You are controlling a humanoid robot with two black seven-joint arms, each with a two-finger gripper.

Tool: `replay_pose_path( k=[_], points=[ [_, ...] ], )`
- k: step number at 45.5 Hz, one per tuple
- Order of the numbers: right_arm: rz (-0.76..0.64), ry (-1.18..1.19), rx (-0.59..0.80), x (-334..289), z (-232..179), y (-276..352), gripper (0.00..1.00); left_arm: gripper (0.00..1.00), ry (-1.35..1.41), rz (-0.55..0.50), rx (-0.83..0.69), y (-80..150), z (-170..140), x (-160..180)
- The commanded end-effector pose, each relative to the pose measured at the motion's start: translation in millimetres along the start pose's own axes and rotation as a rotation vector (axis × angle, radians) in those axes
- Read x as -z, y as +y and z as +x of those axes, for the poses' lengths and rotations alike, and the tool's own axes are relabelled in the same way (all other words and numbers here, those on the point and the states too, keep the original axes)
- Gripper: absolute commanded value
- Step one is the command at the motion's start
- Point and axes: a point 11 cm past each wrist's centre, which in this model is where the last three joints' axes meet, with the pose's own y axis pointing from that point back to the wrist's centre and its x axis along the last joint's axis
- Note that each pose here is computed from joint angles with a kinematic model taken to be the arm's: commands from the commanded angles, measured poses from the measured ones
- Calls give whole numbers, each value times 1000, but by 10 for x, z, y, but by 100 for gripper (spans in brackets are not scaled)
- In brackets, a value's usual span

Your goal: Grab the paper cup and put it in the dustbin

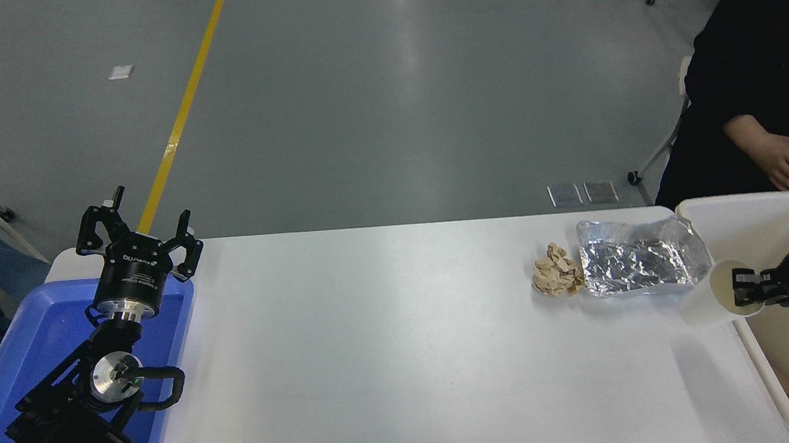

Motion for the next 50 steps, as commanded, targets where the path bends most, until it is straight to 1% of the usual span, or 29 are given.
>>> replay_pose_path(
  k=[1, 6, 13, 25, 32, 37, 41, 45, 50],
  points=[
    [128, 1, -87, 532, 635, 780, 0, 98, 0, 0, 0, 0, 1, 0],
    [175, 20, -117, 768, 847, 1146, 0, 98, -1, 0, -2, 2, 5, -1],
    [211, 42, -139, 968, 993, 1514, 0, 98, 0, 0, 0, 0, 1, 0],
    [202, 41, -147, 953, 1015, 1574, 0, 98, -1, 0, -2, 2, 5, -1],
    [190, 30, -141, 891, 1000, 1487, 0, 98, -1, 0, -2, 2, 5, -1],
    [148, -2, -158, 692, 1070, 1296, 0, 98, 0, 0, 0, 0, 1, 0],
    [104, -61, -225, 406, 1210, 1146, 0, 98, 0, 0, 0, 0, 1, 0],
    [28, -142, -299, -32, 1325, 954, 0, 98, 0, 0, 0, 0, 1, 0],
    [-48, -204, -377, -479, 1349, 783, 0, 98, 0, 0, 0, 0, 1, 0]
  ],
)
